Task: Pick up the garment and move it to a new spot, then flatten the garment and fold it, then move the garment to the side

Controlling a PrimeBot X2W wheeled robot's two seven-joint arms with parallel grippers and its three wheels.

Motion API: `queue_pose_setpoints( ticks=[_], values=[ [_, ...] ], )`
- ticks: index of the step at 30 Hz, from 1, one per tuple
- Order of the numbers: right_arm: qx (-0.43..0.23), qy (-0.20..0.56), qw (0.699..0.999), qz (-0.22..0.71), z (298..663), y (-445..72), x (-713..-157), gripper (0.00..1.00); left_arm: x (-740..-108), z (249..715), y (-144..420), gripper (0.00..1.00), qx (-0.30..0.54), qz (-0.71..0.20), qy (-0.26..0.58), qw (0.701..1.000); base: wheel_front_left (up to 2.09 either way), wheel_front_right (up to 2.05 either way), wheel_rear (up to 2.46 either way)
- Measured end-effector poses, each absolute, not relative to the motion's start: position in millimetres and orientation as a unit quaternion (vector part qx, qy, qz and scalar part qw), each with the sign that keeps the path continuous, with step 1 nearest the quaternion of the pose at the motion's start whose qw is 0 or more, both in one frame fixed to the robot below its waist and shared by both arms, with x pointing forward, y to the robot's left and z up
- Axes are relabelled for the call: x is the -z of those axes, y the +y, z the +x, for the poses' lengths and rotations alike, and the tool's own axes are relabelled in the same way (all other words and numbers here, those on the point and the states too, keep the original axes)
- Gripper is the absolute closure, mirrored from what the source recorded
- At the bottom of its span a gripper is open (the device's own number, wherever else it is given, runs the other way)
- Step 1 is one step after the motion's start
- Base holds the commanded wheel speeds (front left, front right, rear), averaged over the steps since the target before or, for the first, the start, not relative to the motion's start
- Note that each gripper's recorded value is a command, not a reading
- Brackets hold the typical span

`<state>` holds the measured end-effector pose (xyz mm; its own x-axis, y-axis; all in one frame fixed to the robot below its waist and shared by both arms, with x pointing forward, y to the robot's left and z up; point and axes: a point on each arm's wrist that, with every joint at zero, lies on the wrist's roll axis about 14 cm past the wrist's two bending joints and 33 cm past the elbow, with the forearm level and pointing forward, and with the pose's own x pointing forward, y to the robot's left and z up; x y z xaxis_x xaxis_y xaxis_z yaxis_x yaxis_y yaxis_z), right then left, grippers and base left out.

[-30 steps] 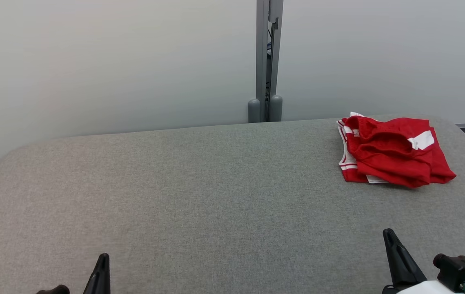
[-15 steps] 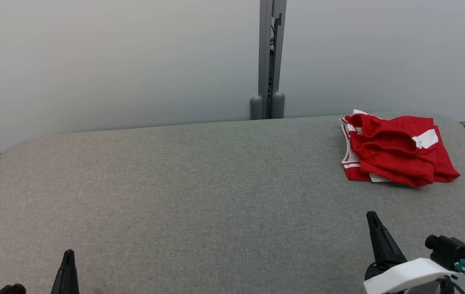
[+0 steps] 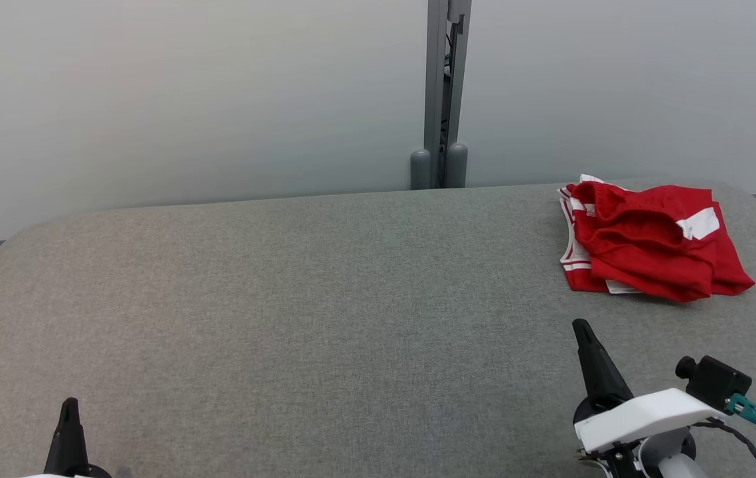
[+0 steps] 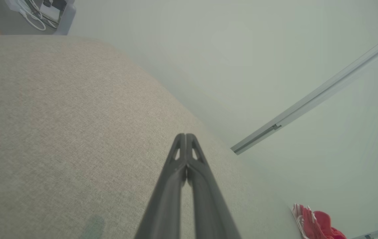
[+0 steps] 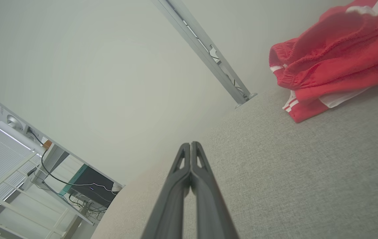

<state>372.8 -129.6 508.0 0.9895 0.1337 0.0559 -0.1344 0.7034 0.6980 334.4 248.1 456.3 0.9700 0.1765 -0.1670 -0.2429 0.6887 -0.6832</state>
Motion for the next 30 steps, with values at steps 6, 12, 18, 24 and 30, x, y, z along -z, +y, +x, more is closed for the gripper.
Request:
queue_pose_setpoints(
  ticks=[6, 12, 18, 24, 30],
  values=[
    [-0.079, 0.005, 0.907, 0.415, 380, -121, -512, 1.0, -461, 337, 259, 1.0, -0.126, -0.413, 0.034, 0.901, 0.0, 0.0, 0.0],
    [-0.085, 0.013, 0.89, 0.448, 386, -112, -515, 1.0, -463, 336, 269, 1.0, -0.136, -0.446, 0.027, 0.885, 0.0, 0.0, 0.0],
    [-0.091, 0.019, 0.873, 0.479, 392, -104, -519, 1.0, -467, 337, 278, 1.0, -0.141, -0.475, 0.017, 0.868, 0.0, 0.0, 0.0],
    [-0.094, 0.028, 0.858, 0.504, 397, -97, -520, 1.0, -469, 336, 286, 1.0, -0.148, -0.503, 0.009, 0.852, 0.0, 0.0, 0.0],
    [-0.098, 0.033, 0.842, 0.529, 403, -91, -524, 1.0, -474, 338, 293, 1.0, -0.148, -0.529, -0.003, 0.836, 0.0, 0.0, 0.0]
  ],
)
